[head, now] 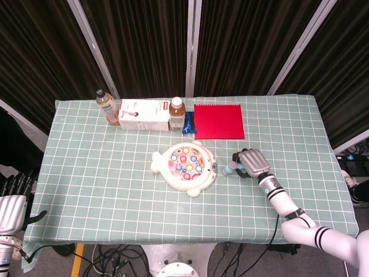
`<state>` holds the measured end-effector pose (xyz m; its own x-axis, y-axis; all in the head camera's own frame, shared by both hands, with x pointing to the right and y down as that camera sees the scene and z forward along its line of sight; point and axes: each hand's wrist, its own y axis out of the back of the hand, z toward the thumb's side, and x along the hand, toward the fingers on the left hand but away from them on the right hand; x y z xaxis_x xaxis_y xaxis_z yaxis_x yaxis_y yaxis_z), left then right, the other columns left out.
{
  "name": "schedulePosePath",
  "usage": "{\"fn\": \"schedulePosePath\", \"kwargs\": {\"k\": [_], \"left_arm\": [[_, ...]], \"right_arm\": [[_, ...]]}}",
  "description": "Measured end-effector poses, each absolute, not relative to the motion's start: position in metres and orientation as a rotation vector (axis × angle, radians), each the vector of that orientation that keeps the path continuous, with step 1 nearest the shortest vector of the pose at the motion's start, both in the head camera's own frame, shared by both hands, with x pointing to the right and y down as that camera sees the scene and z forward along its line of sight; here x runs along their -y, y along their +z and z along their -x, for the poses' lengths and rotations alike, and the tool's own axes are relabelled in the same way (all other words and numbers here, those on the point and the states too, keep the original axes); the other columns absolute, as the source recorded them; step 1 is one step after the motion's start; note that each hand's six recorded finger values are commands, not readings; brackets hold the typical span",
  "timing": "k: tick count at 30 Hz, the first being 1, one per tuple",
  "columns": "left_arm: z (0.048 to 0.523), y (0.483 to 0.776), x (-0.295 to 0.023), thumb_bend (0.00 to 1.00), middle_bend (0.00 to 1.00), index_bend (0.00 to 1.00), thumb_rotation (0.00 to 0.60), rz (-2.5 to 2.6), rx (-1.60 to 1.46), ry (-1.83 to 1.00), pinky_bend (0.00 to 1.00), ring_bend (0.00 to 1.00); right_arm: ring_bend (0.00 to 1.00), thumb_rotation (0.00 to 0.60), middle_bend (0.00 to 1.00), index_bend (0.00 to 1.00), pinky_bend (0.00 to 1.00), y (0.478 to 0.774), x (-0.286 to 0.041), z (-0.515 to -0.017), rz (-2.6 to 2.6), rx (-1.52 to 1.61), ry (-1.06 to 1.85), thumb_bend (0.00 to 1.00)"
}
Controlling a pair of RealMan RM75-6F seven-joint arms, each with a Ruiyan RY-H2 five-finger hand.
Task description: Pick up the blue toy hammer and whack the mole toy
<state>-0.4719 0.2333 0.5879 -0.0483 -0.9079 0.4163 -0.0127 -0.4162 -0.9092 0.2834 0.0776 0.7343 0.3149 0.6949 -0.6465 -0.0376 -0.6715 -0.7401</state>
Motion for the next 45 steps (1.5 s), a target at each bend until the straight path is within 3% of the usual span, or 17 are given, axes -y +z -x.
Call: {"fn": "schedulePosePath", "kwargs": {"k": [14, 34, 40, 45], "left_arm": [[0.473, 0.588, -0.235, 0.09, 0.03, 0.09, 0.6, 1.494, -1.011, -1.564, 0.0, 0.0], [0.475, 0.588, -0.237, 0.09, 0.03, 0.09, 0.6, 1.493, -1.015, -1.571, 0.0, 0.0], [0.476, 0.588, -0.237, 0.09, 0.03, 0.09, 0.6, 1.491, -1.018, -1.571, 0.0, 0.0], [0.476, 0.588, -0.238, 0.09, 0.03, 0.09, 0.6, 1.493, -1.016, -1.574, 0.0, 0.0]], "right_arm": [[0.38, 0.6, 0.52, 0.58, 0.46, 0.739, -0.077, -0.288, 1.942, 0.59, 1.411, 0.46], [0.4, 0.6, 0.54, 0.6, 0.41, 0.744, -0.076, -0.29, 2.007, 0.58, 1.355, 0.47], [0.44, 0.6, 0.58, 0.65, 0.52, 0.743, -0.075, -0.291, 1.998, 0.614, 1.335, 0.48], [0.45, 0.6, 0.59, 0.66, 0.54, 0.743, -0.076, -0.296, 2.003, 0.638, 1.332, 0.49]]}}
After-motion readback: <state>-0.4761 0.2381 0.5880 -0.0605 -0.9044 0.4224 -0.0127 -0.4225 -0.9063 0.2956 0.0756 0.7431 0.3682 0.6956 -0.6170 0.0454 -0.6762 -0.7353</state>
